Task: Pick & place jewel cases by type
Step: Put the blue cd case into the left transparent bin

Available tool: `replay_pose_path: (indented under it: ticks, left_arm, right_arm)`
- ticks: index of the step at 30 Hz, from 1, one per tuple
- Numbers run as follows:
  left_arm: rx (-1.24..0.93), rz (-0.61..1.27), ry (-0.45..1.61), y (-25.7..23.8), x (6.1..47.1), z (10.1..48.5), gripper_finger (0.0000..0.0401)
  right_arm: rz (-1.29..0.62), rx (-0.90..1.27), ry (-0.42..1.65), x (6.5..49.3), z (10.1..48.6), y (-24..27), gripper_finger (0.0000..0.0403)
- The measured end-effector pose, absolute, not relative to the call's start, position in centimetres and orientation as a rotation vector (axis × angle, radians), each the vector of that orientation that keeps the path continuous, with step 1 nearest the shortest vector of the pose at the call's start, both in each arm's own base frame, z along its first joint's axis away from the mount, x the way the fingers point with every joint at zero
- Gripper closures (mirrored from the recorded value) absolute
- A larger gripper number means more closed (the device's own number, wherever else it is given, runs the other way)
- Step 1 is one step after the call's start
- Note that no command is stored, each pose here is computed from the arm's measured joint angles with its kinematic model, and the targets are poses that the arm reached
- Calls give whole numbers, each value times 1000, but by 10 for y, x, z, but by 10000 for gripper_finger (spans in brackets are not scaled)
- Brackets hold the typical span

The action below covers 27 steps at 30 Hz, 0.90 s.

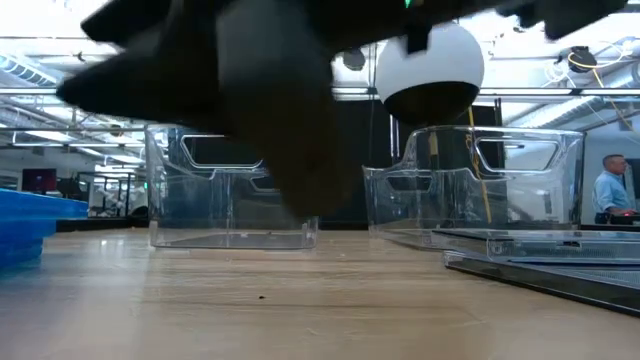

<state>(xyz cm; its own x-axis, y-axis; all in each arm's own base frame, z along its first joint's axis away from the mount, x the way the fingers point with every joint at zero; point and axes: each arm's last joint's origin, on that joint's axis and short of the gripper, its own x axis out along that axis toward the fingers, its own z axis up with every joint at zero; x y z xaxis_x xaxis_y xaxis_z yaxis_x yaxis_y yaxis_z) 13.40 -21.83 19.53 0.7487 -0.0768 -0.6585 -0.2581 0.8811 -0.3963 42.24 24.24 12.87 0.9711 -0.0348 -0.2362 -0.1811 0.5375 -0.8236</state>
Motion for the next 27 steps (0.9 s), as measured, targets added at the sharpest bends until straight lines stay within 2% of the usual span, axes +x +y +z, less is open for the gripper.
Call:
replay_pose_path:
  ticks: [7,14,17,21,24,27]
  left_arm:
    - [-543,123,727,-218,135,195,364]
    - [-435,106,765,-210,137,197,364]
    - [-518,210,892,-194,142,195,364]
    - [-461,244,1077,-176,151,189,361]
    - [-380,179,1136,-168,159,189,340]
    - [-314,117,1146,-160,166,192,301]
  right_arm:
    - [177,-973,217,425,122,241,169]
    - [134,-754,153,427,130,242,183]
    - [137,-656,131,429,133,239,192]
    - [211,-516,146,436,133,229,203]
    - [240,-468,177,439,130,221,203]
    - [254,-481,231,439,125,218,200]
